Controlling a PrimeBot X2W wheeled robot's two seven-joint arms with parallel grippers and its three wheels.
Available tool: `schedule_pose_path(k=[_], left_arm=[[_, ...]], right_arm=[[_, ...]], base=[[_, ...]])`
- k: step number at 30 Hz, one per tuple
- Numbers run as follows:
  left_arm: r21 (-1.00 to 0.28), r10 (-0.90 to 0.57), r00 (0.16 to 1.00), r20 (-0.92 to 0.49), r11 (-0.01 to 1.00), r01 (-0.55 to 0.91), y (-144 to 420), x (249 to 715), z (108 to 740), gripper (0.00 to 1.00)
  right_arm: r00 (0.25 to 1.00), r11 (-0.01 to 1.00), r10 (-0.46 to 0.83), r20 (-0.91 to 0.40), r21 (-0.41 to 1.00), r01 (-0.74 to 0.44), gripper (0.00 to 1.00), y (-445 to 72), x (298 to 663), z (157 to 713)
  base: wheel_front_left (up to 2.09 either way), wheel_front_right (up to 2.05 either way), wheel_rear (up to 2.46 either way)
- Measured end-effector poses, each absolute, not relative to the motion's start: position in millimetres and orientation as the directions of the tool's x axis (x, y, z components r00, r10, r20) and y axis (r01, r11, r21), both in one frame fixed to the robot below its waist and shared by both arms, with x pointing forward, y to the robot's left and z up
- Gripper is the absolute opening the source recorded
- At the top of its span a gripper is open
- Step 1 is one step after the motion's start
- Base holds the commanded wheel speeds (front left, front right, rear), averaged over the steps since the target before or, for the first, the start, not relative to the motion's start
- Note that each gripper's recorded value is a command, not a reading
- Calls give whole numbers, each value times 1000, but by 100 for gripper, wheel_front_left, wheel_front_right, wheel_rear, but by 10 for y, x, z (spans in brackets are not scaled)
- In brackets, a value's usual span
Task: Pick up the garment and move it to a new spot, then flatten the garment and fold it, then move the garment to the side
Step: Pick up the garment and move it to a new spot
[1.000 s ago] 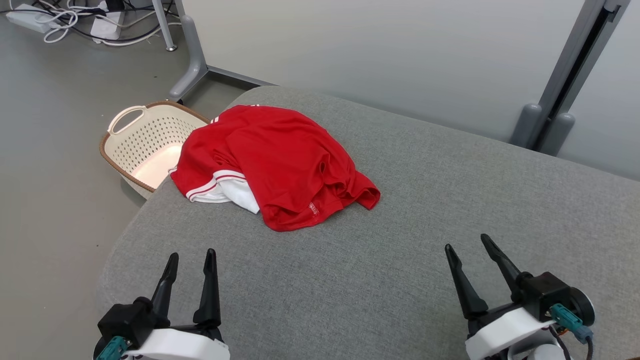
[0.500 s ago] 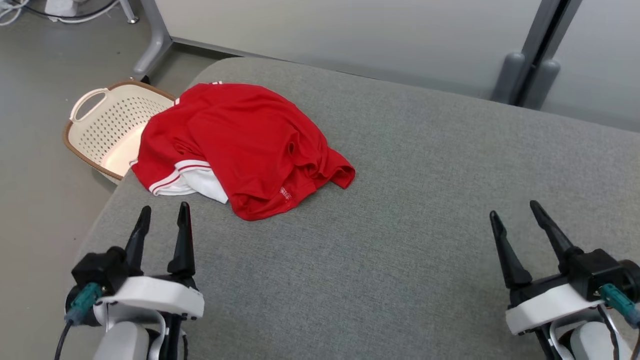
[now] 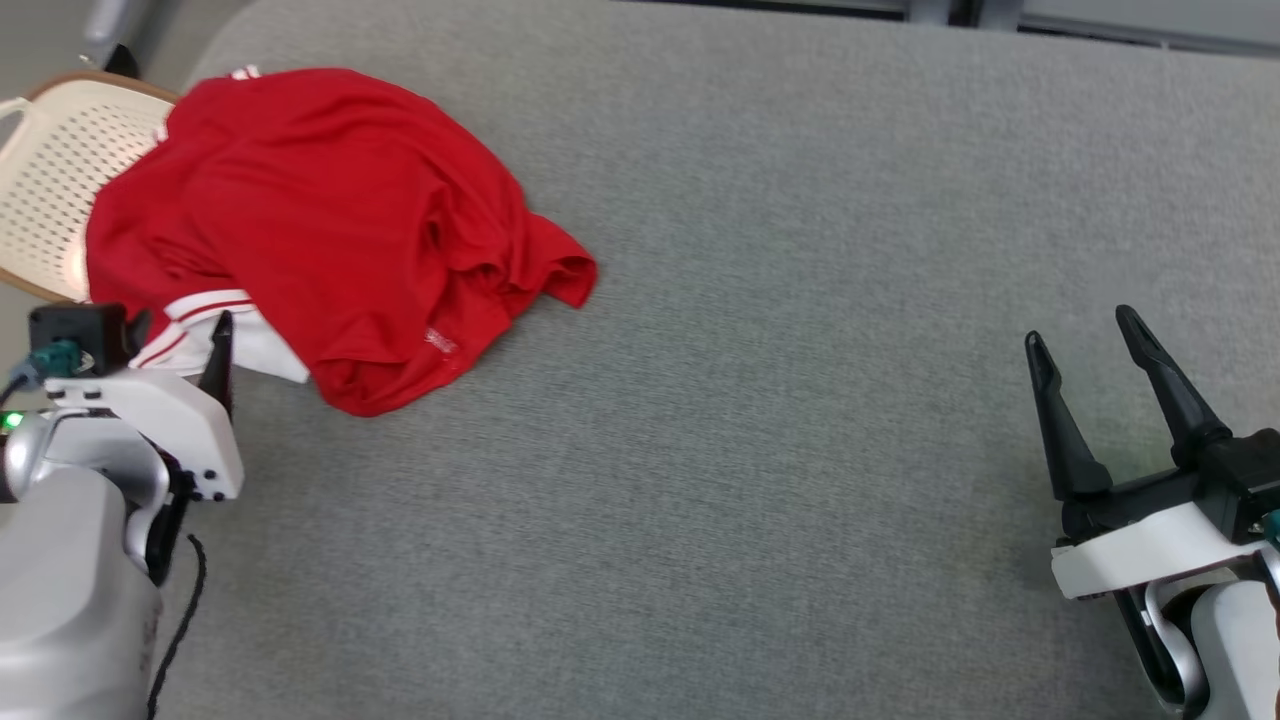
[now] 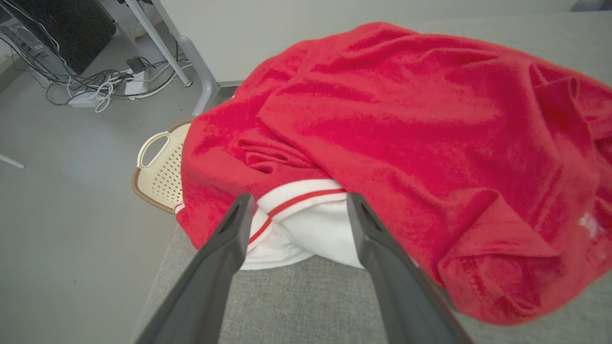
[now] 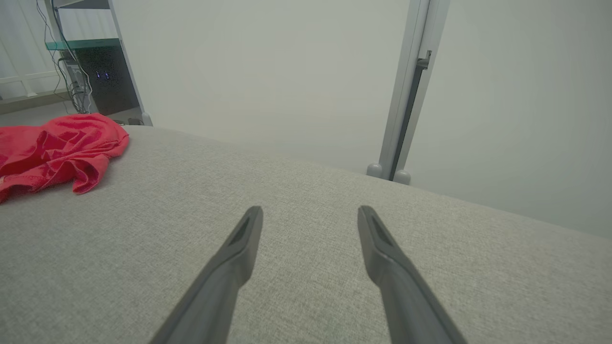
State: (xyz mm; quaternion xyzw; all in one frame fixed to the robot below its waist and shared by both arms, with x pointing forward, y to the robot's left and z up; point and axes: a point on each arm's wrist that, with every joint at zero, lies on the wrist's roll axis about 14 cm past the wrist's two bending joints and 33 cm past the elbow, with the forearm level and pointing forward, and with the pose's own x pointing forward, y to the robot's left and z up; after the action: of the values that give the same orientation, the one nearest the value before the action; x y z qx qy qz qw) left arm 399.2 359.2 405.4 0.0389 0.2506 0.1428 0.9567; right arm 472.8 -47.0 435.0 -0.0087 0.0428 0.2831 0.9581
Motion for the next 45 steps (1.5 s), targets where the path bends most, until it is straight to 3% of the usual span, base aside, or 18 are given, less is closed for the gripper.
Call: schedule_pose_path(k=[13,14,15,19,23,28,32,42,45], left_arm=[[212,303,670,-678,953,-217,3694,4295,3458,100],[210,297,660,-690,955,-210,3677,4296,3426,25],[209,292,655,-697,956,-204,3671,4300,3414,0],[186,276,687,-673,961,-203,3624,4323,3468,0],[185,282,774,-567,959,-214,3644,4418,3733,0],[172,243,924,-294,965,-198,3557,4689,4490,0],[162,177,979,-103,974,-159,3368,4832,5116,0],[180,-39,954,299,984,-16,2636,4758,6627,0],[181,-88,932,353,983,24,2427,4705,6882,0]], right_arm=[[882,894,443,-158,5,-448,100,-932,4819,4039],[884,896,439,-161,5,-444,100,-951,4816,4032],[885,897,436,-162,5,-441,100,-963,4813,4031],[889,900,430,-155,3,-435,100,-975,4782,4072],[894,902,428,-135,4,-432,100,-950,4731,4174],[898,902,429,-98,3,-431,100,-914,4618,4374],[901,902,430,-62,6,-431,100,-865,4526,4538],[910,910,413,22,13,-413,100,-830,4306,4903],[915,916,401,38,16,-401,100,-859,4282,4959]], base=[[0,0,0],[0,0,0],[0,0,0],[0,0,0],[0,0,0],[0,0,0],[0,0,0],[0,0,0],[0,0,0]])
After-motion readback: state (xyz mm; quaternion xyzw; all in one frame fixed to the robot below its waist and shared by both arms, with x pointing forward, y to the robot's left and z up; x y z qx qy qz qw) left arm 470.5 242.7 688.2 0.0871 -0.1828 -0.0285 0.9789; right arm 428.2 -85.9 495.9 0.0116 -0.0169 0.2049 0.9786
